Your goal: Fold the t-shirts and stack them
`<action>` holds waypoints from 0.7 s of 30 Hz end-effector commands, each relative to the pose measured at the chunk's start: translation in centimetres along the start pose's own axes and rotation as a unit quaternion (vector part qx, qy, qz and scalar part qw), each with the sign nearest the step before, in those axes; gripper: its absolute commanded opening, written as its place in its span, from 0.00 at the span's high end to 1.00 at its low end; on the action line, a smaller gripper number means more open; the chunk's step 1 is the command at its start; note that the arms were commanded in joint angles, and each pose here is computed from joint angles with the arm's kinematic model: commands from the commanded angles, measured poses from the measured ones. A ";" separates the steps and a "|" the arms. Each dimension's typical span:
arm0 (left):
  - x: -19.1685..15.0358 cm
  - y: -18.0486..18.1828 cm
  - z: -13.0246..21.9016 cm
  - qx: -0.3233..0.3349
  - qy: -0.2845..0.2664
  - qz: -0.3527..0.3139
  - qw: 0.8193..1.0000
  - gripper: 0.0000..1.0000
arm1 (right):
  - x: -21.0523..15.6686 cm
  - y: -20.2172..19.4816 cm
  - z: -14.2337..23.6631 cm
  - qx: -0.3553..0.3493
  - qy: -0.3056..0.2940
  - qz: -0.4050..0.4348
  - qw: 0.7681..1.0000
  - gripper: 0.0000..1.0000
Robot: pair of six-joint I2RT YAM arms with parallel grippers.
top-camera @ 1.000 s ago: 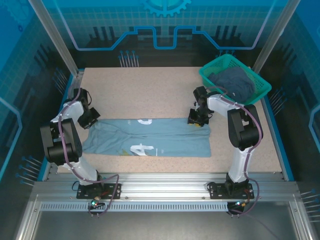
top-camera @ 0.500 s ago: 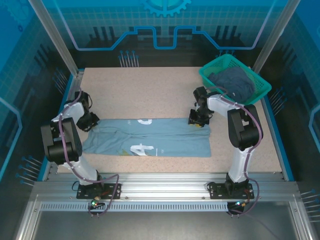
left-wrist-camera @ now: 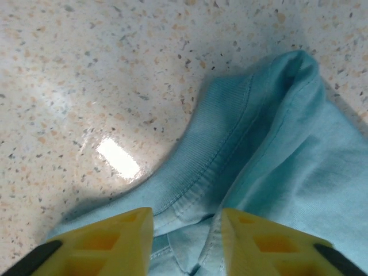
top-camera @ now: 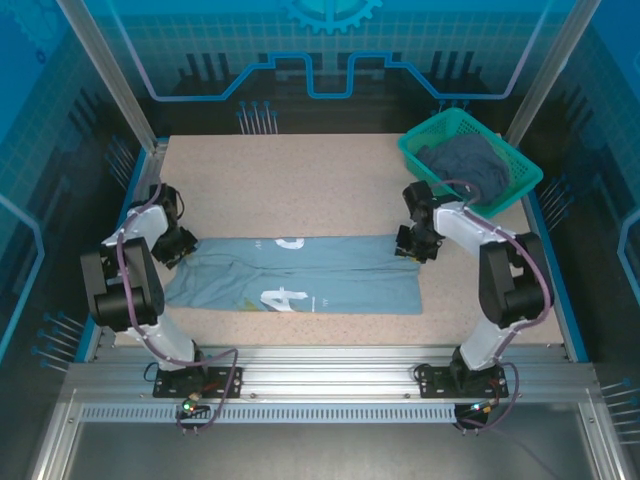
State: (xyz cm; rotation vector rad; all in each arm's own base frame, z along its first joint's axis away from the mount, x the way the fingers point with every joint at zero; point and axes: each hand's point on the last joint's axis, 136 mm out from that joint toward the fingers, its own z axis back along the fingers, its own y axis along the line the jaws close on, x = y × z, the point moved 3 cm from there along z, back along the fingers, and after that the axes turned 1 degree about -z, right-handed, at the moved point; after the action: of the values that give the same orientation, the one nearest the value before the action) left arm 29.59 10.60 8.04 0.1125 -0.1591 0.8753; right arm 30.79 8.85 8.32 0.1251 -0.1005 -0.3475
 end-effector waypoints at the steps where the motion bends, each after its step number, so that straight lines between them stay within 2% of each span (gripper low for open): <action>1: -0.5 0.6 2.7 -0.013 -0.022 0.039 0.999 0.59 | -1.8 -1.6 1.4 -0.012 0.011 -0.040 0.999 0.70; 6: -3.3 -1.7 4.8 -0.085 -0.007 0.061 0.994 0.61 | -4.7 -1.5 1.7 0.018 0.052 -0.092 0.994 0.76; 11: -7.3 -4.9 5.2 -0.133 0.042 0.044 0.989 0.63 | -6.2 -1.1 -0.5 0.034 0.100 -0.124 0.987 0.81; 15: -9.6 -6.7 5.3 -0.155 0.069 0.019 0.985 0.66 | -4.2 -0.8 -1.5 0.036 0.084 -0.133 0.987 0.84; 21: -10.3 -6.3 5.0 -0.155 0.070 0.004 0.985 0.69 | 0.0 -1.1 -2.3 0.021 0.065 -0.145 0.987 0.91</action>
State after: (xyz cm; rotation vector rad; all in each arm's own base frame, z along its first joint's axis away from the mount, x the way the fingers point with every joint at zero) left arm 28.04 -1.56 10.69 -0.2087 -0.1720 0.8447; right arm 28.51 8.68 5.61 0.2029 0.0778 -0.6089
